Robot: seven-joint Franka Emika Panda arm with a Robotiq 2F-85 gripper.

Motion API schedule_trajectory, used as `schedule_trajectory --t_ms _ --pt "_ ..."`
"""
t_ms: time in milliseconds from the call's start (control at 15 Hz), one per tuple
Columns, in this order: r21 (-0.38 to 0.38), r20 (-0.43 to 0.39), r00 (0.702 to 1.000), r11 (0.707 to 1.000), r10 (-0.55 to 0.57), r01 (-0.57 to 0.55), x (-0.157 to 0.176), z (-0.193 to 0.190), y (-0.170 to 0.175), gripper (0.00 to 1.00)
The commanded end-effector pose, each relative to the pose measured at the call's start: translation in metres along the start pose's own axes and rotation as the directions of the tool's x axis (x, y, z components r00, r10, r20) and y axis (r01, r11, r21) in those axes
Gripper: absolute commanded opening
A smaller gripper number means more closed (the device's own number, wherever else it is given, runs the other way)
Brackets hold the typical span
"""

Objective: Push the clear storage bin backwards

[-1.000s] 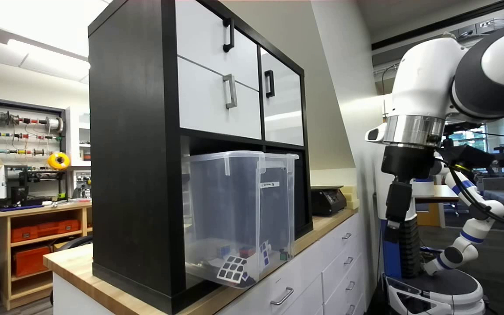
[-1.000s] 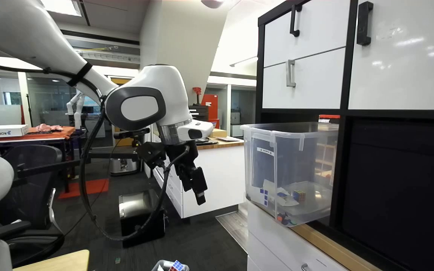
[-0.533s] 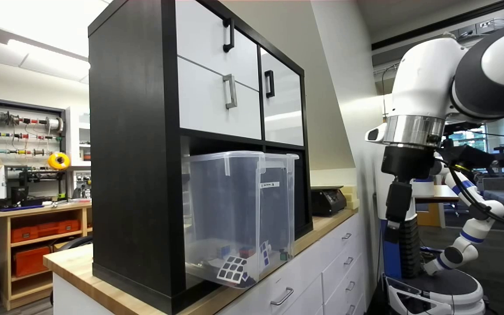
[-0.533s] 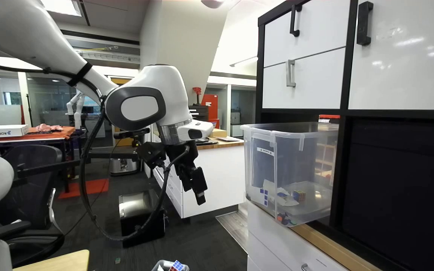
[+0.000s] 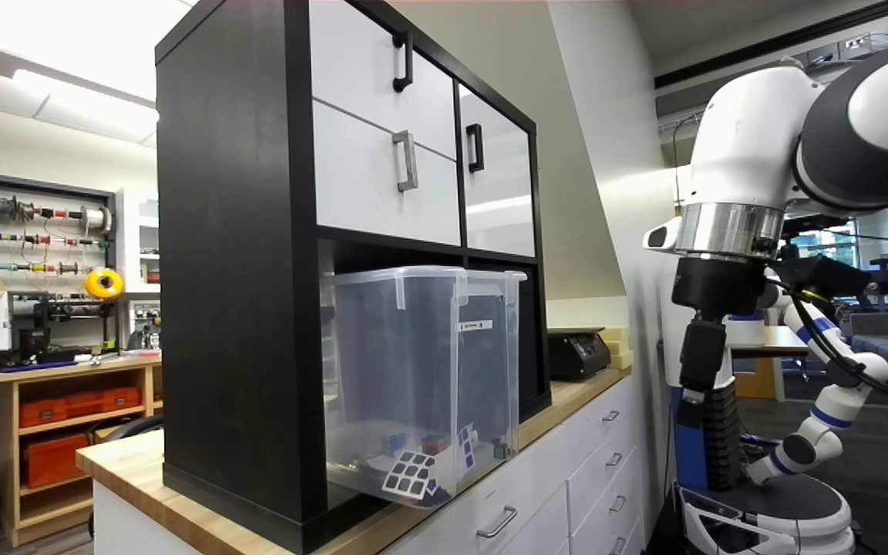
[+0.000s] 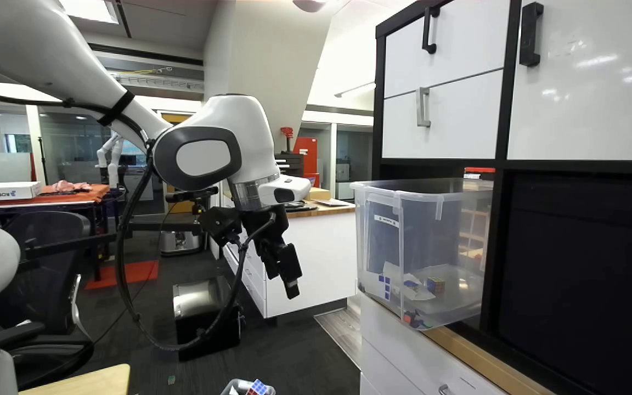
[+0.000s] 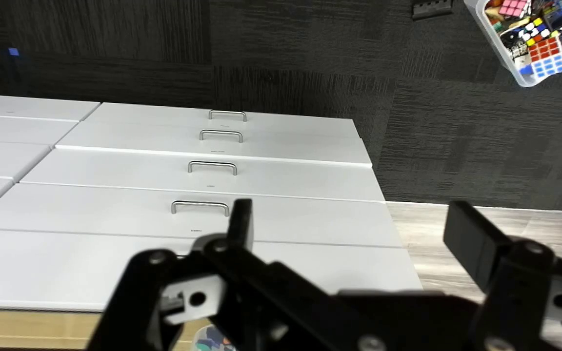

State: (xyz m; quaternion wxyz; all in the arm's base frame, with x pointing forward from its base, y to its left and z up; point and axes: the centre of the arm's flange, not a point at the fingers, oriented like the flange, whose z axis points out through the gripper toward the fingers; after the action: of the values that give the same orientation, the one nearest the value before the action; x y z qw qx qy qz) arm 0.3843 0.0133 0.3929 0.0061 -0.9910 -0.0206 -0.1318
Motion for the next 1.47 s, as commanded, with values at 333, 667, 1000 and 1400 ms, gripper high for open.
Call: schedule_trajectory --t_ms 333,667,1000,1400 --pt "-0.009 -0.057 0.998 1.000 -0.004 0.003 0.013 0.007 -0.005 1.00" --pt "-0.023 -0.135 0.990 0.999 -0.036 0.033 0.040 0.012 -0.016 1.00" --pt "-0.034 -0.200 0.978 0.998 -0.065 0.059 0.079 0.015 -0.023 1.00" --pt "-0.041 -0.267 0.959 0.995 -0.095 0.088 0.130 0.020 -0.025 1.00"
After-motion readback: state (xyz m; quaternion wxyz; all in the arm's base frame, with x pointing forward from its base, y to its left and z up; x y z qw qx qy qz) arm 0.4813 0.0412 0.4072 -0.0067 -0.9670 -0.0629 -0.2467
